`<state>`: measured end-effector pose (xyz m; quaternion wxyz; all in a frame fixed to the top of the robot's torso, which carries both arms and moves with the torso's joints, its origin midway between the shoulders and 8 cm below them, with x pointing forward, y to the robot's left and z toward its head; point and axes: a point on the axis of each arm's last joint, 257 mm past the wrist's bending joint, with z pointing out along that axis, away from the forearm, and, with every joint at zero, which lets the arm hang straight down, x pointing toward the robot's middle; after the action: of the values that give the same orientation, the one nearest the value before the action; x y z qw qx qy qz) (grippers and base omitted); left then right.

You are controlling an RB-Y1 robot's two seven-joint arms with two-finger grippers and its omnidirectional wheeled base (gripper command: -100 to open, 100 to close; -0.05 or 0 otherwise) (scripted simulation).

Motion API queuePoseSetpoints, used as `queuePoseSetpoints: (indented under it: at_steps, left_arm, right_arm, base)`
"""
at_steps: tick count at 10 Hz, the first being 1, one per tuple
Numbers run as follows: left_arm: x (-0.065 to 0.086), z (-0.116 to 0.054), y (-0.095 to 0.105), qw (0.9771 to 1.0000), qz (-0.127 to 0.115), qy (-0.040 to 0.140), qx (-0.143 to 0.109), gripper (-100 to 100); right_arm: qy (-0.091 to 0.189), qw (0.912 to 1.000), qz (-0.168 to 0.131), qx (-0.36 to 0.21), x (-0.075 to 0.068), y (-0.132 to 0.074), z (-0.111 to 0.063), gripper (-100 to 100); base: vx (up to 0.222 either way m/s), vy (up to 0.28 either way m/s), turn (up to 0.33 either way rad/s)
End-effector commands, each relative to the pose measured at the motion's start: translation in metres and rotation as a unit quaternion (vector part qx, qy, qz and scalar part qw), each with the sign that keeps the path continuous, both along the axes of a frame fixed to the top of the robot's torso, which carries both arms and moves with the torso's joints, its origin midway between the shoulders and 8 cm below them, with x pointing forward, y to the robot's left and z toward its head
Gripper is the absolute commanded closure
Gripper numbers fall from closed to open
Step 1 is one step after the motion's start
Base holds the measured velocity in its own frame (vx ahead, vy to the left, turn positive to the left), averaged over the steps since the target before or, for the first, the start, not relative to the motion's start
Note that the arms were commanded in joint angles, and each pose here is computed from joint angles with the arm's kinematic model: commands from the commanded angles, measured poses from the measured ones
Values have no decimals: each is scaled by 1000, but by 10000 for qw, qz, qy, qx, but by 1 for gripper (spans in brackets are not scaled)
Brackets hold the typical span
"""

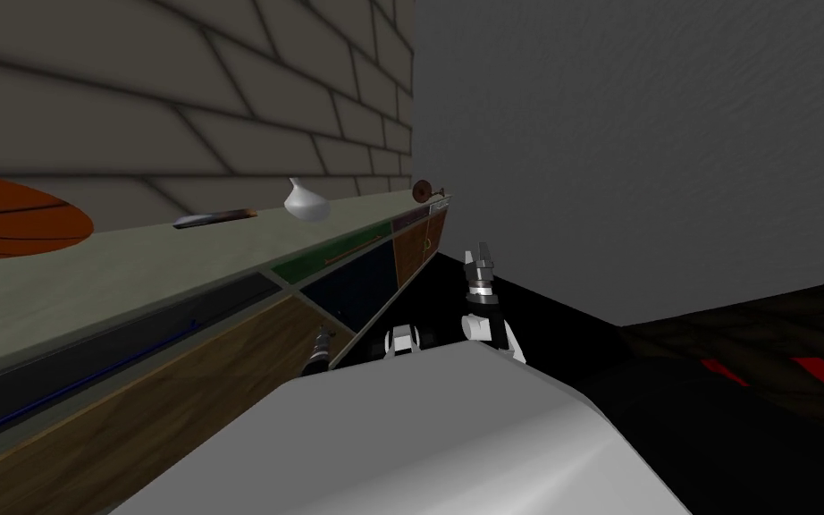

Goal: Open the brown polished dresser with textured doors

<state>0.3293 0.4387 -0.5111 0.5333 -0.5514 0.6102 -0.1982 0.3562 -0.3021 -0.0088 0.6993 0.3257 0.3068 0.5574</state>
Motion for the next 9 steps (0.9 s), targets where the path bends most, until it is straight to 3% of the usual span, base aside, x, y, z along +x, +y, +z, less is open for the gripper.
queuePoseSetpoints:
  at_steps: [1,2,5,9]
  left_arm:
    - [13,1,-15,9995,-310,22,54,100]
    - [13,1,-15,9995,-310,22,54,100]
    - [30,3,-41,9975,-709,7,35,100]
    - [49,5,-78,9923,-1237,-7,19,100]
  right_arm:
    - [0,10000,0,-1,0,0,0,0]
    - [-1,10000,0,-1,0,0,0,0]
    - [-1,10000,1,0,0,0,0,0]
    - [-1,10000,1,0,0,0,0,0]
  base:
    - [-154,31,-118]
    - [-232,61,-125]
    - [-244,15,-107]
    - [-268,28,-112]
